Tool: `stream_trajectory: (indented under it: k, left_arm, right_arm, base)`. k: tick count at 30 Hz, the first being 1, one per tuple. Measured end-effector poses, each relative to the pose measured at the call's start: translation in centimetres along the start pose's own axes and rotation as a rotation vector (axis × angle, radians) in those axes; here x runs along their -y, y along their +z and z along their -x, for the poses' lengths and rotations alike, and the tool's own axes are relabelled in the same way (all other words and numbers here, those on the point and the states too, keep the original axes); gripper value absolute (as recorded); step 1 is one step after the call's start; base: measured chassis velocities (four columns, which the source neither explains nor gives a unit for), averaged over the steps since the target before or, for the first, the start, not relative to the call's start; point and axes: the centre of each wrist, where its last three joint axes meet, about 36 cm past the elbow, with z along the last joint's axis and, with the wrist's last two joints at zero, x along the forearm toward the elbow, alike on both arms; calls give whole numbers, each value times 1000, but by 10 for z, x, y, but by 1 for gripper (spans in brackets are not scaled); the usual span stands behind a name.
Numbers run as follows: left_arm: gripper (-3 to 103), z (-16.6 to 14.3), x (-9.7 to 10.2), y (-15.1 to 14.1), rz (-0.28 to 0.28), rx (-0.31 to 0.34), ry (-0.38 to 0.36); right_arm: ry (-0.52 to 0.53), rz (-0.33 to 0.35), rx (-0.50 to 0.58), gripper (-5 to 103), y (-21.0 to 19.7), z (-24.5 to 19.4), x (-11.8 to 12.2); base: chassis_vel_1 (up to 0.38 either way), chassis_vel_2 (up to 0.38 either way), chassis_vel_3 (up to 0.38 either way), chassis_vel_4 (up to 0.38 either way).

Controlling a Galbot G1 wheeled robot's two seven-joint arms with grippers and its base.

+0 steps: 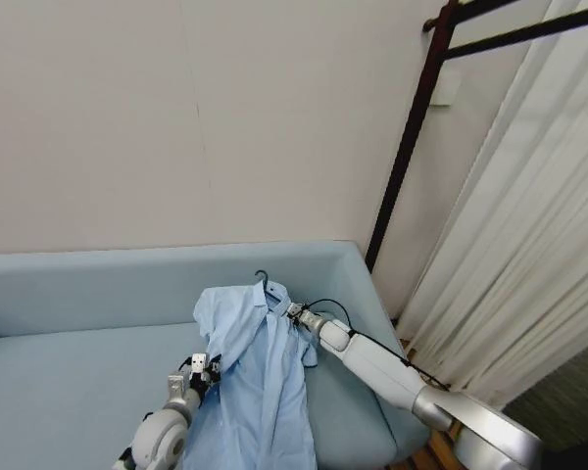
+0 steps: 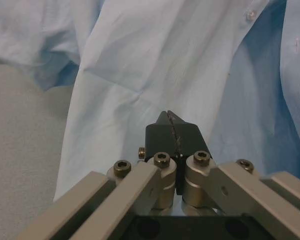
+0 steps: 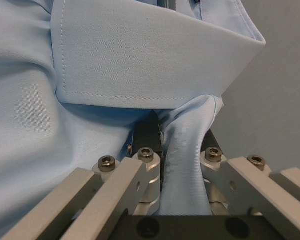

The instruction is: Pick up the clothes from the sofa and hang them on the clothes hanger.

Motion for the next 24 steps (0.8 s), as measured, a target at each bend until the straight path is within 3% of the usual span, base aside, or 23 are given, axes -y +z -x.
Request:
stream_trajectory:
  k: [7, 12, 19, 24]
  left_arm:
    - [0, -9, 3, -6, 6, 18, 11]
    - [0, -16, 4, -14, 19, 36, 24]
    - [0, -39, 8, -41, 39, 101, 73]
    - [0, -64, 13, -71, 41, 187, 123]
  right_arm:
    - [96, -103, 89, 9, -20, -31, 14]
    - [163, -127, 122, 9, -32, -50, 24]
    - [281, -198, 183, 9, -53, -75, 63]
    - [359, -252, 225, 9, -72, -99, 97]
  base:
    - [0, 0, 0, 0]
    - [0, 0, 0, 0]
    - [0, 0, 0, 0]
    - [0, 0, 0, 0]
